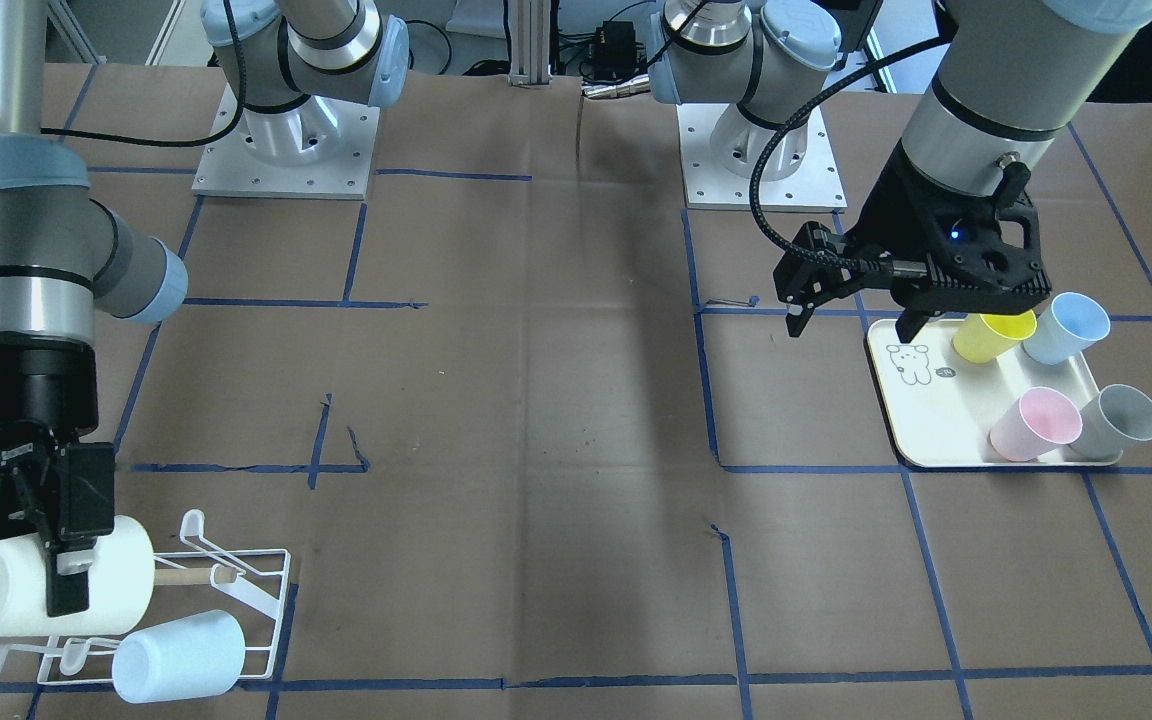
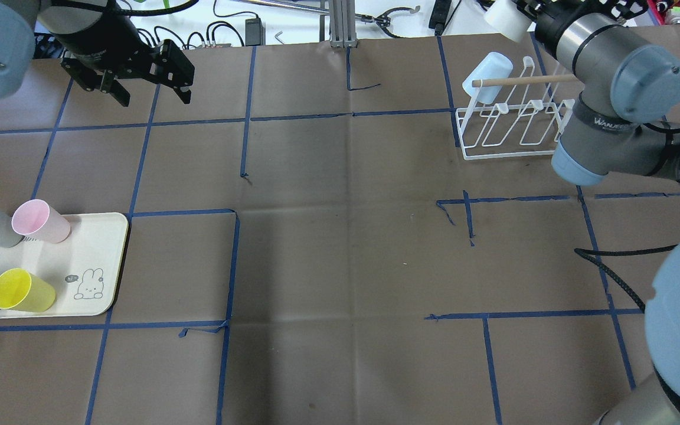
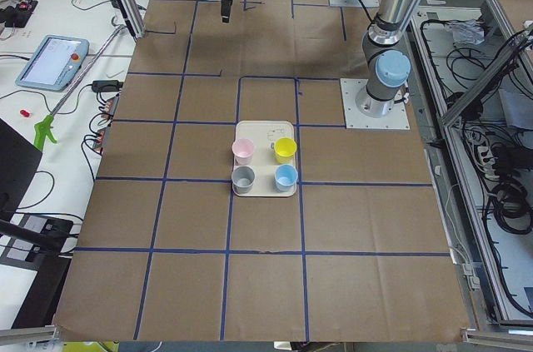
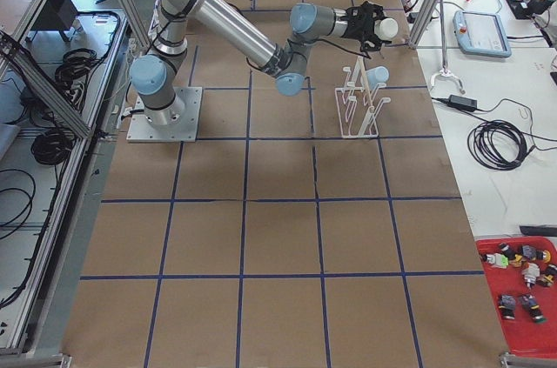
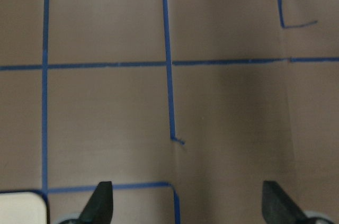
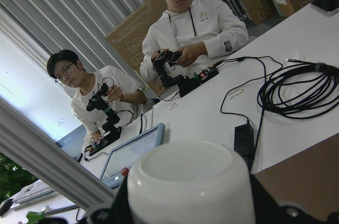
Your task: Transfer IKEA cup to right arm and place on rack
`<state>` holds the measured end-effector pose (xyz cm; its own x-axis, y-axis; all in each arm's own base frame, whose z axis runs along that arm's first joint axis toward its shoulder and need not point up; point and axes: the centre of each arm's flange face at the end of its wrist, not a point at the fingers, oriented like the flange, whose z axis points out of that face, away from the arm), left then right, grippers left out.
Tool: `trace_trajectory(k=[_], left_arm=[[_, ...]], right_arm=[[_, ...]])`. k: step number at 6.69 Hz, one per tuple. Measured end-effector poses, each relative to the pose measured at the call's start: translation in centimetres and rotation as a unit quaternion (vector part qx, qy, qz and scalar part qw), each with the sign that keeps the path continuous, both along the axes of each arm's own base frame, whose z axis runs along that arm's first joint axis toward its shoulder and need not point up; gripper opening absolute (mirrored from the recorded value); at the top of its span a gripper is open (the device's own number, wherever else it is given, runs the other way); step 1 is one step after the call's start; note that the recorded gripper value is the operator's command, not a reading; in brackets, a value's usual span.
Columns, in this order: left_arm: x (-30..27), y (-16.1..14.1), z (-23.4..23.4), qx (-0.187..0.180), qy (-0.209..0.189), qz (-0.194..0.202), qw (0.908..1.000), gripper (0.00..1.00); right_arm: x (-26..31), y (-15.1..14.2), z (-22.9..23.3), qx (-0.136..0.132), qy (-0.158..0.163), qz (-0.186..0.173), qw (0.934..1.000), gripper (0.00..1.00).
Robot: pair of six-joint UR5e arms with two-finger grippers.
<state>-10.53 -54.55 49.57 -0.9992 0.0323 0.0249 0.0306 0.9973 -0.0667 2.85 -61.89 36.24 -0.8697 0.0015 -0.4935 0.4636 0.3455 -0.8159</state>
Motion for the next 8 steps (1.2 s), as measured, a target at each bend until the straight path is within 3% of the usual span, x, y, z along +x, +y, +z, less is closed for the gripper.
trace_trajectory(k=[1, 3, 5, 8], left_arm=[[-0.1, 0.7, -0.2, 0.022, -0.001, 0.002, 0.9998, 1.0], [-0.5, 1.8, -1.1, 0.042, 0.002, 0.022, 0.9989, 1.0], [-1.5, 2.5, -2.3, 0.053, 0.001, 0.032, 0.9981, 1.0], [-1.9, 2.7, -2.9, 0.057, -0.001, 0.032, 0.9978, 1.0]], right_arm=[[-2.4, -0.8, -0.6, -0.009, 0.069, 0.004, 0.9976, 0.1], [-7.0, -3.3, -1.9, -0.018, 0.136, -0.002, 0.9905, 0.1], [-9.1, -5.8, -3.8, -0.021, 0.163, -0.002, 0.9863, 0.1], [-9.4, -6.2, -6.9, -0.017, 0.181, 0.004, 0.9833, 0.1]])
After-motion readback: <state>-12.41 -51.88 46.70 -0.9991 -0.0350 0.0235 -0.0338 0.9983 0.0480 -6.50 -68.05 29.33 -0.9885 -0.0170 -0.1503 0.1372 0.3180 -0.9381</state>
